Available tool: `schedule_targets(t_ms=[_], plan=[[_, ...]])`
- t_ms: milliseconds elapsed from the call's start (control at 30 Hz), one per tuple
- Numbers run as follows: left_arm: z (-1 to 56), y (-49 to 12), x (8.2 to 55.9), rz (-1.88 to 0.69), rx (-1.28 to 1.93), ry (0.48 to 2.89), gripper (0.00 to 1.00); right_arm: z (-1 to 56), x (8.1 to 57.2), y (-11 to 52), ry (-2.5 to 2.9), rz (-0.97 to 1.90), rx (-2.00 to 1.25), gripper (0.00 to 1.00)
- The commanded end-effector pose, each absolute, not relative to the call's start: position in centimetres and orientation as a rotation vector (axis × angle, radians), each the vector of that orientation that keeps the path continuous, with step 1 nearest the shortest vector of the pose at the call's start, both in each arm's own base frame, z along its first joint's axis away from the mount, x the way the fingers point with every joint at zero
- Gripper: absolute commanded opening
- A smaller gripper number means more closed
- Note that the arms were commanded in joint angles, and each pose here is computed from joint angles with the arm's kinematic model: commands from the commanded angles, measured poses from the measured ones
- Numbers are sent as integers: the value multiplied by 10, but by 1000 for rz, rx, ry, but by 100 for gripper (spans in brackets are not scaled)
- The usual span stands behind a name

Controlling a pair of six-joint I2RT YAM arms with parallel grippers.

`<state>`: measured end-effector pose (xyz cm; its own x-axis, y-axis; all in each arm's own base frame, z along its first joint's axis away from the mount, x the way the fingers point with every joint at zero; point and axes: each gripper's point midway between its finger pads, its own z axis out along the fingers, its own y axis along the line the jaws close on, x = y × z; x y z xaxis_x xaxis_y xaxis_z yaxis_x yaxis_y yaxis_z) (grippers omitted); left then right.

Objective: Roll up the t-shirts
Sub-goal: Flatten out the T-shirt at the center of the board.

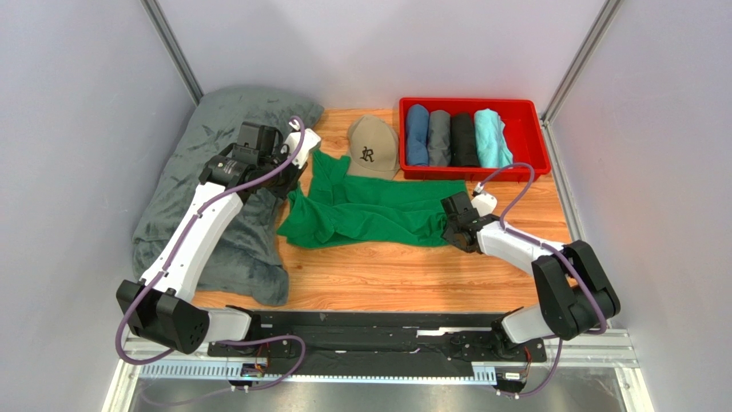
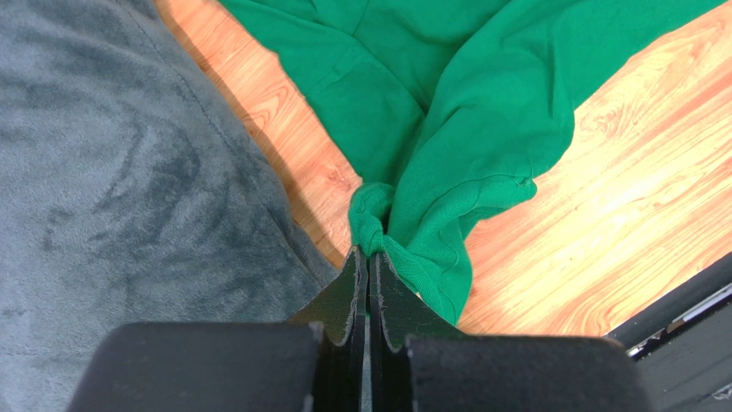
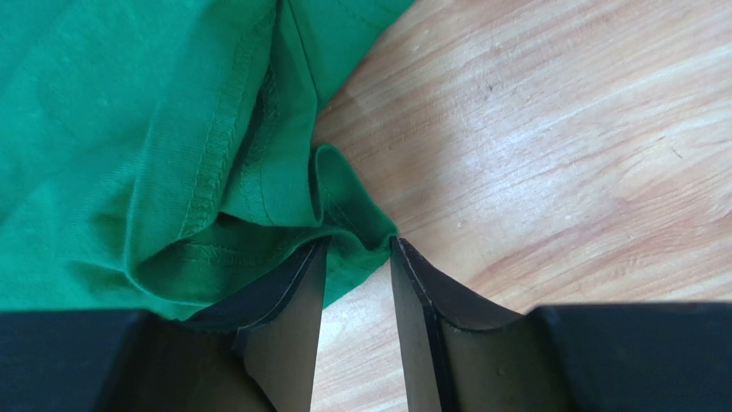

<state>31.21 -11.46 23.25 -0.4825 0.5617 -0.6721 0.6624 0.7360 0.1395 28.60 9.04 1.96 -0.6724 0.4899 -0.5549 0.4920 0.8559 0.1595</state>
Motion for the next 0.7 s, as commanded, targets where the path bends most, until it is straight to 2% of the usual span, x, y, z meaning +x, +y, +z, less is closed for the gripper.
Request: schedule_targets(t_ms=[0, 100, 133, 300, 567, 667], plan=[[247, -115, 320, -170, 904, 2172, 0, 10, 289, 91, 2422, -7, 728, 39], [247, -113, 320, -162, 892, 2171, 0, 11, 289, 87, 2421, -29, 727, 16], [249, -112, 319, -155, 887, 2169, 0, 17, 292, 88, 2412, -31, 727, 0], [277, -104, 308, -123, 844, 2121, 0, 75, 289, 80, 2352, -13, 691, 0], [356, -87, 272, -63, 769, 1931, 0, 258, 286, 61, 2016, 164, 649, 0], [396, -79, 258, -23, 731, 1814, 0, 303, 282, 55, 1955, 187, 636, 0]])
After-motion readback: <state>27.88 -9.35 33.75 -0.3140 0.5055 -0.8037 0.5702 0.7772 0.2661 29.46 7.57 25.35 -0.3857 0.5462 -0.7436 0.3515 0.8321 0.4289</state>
